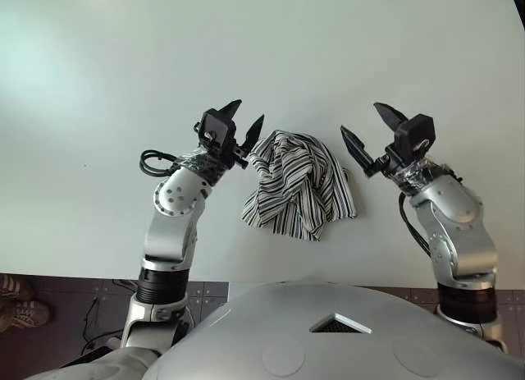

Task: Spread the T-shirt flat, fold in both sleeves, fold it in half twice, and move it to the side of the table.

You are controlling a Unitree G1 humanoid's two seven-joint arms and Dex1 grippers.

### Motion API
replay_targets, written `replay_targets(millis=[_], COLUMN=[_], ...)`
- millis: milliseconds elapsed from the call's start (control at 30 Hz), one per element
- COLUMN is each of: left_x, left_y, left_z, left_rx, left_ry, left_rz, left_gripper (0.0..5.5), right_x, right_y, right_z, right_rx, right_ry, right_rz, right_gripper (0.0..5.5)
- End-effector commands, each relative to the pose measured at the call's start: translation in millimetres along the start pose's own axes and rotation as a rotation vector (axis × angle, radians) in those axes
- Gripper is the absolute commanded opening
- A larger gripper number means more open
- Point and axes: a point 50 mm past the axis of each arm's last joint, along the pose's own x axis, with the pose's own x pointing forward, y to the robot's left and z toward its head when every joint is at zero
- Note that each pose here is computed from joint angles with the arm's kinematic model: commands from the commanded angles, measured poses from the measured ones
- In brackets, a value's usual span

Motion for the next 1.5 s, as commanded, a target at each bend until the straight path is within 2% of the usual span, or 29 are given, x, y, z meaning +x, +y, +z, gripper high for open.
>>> replay_targets(millis=[33, 200, 333, 433, 533, 733, 933, 1033, 1133, 1200, 1500], left_x=[-31.6, -54.8, -60.9, -62.0, -58.8, -51.9, -53.2, -51.7, -49.8, -52.3, -43.2], left_y=[-21.2, -37.1, -28.6, -15.0, 0.5, 24.1, 49.1, 47.7, 33.3, 31.6, 58.3], left_z=[11.6, -3.8, -31.9, -57.3, -69.8, -69.7, -72.7, -62.9, -42.6, -36.6, -14.9], left_rx=[-0.055, 0.021, 0.168, 0.303, 0.359, 0.382, 0.386, 0.344, 0.227, 0.237, 0.392], left_ry=[0.049, 0.205, 0.346, 0.451, 0.490, 0.478, 0.528, 0.481, 0.384, 0.383, 0.342], left_rz=[-0.273, -0.536, -0.538, -0.518, -0.465, -0.425, -0.402, -0.451, -0.543, -0.577, -0.519], left_gripper=[2.47, 2.47, 2.47, 2.47, 2.47, 2.47, 2.47, 2.47, 2.47, 2.47, 2.47], right_x=[-23.0, -30.8, -31.3, -26.8, -21.6, -9.6, -6.2, -10.0, -15.2, -19.6, -23.8], right_y=[15.3, 24.1, 20.8, 5.9, -12.3, -42.0, -61.3, -57.5, -28.8, -10.4, 10.9], right_z=[-0.3, -27.6, -51.2, -60.4, -59.7, -53.1, -40.0, -24.0, -11.8, -13.7, -48.2], right_rx=[-0.003, -0.097, -0.270, -0.409, -0.484, -0.604, -0.800, -0.677, -0.475, -0.411, -0.426], right_ry=[0.115, 0.280, 0.377, 0.416, 0.418, 0.366, 0.270, 0.167, 0.087, 0.092, 0.186], right_rz=[0.229, 0.365, 0.319, 0.206, 0.103, -0.092, -0.110, -0.063, 0.094, 0.191, 0.249], right_gripper=[3.62, 3.62, 3.62, 3.62, 3.62, 3.62, 3.62, 3.62, 3.62, 3.62, 3.62])
